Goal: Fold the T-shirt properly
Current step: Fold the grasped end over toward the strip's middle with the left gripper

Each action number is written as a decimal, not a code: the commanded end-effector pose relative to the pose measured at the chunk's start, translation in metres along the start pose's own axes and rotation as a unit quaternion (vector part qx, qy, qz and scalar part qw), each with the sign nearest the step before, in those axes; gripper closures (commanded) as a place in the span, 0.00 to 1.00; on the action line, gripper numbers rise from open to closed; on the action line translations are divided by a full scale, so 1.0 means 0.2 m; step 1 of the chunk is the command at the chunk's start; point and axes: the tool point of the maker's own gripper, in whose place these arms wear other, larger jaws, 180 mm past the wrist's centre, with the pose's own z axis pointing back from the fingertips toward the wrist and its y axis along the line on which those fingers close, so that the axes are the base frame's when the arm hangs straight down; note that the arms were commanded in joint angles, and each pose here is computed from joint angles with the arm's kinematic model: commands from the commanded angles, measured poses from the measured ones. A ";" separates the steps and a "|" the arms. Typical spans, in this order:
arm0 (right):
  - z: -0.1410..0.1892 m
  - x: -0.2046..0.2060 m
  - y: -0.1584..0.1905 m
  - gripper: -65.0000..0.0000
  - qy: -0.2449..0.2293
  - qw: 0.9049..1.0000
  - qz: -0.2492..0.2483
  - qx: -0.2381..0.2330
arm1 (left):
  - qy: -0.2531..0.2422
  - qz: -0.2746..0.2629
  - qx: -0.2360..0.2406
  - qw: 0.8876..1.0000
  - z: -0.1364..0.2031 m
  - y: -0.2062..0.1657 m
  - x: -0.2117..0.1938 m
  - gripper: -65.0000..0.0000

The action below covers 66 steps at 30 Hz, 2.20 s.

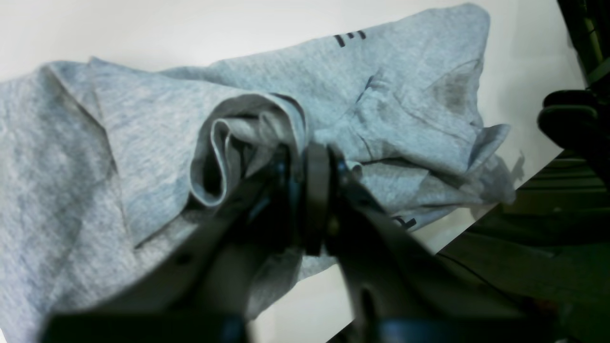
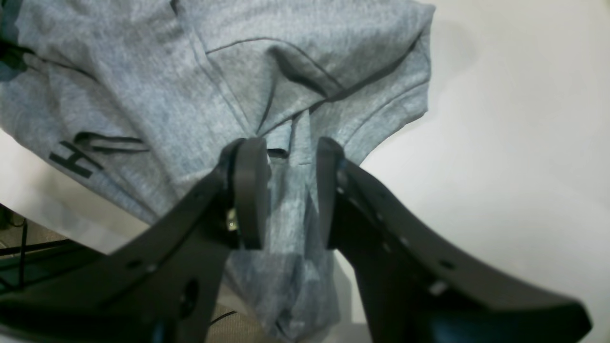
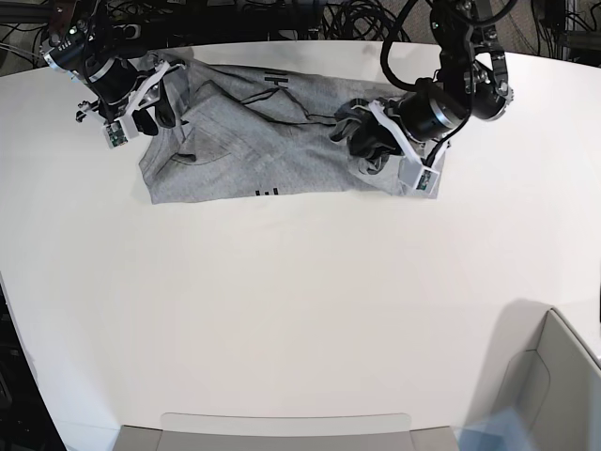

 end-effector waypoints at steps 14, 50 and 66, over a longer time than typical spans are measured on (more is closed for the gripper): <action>0.02 0.05 0.00 0.72 -0.019 1.000 0.010 0.003 | -0.041 0.008 0.039 0.998 0.11 0.14 0.08 0.82; 0.02 0.04 -0.01 0.72 -0.020 1.000 0.009 0.001 | 0.045 -0.050 0.033 0.997 -0.35 0.06 0.06 1.00; 0.14 0.14 -0.31 0.72 -0.056 0.994 -0.002 -0.093 | 0.017 -0.084 0.063 0.994 -0.12 0.06 0.02 1.00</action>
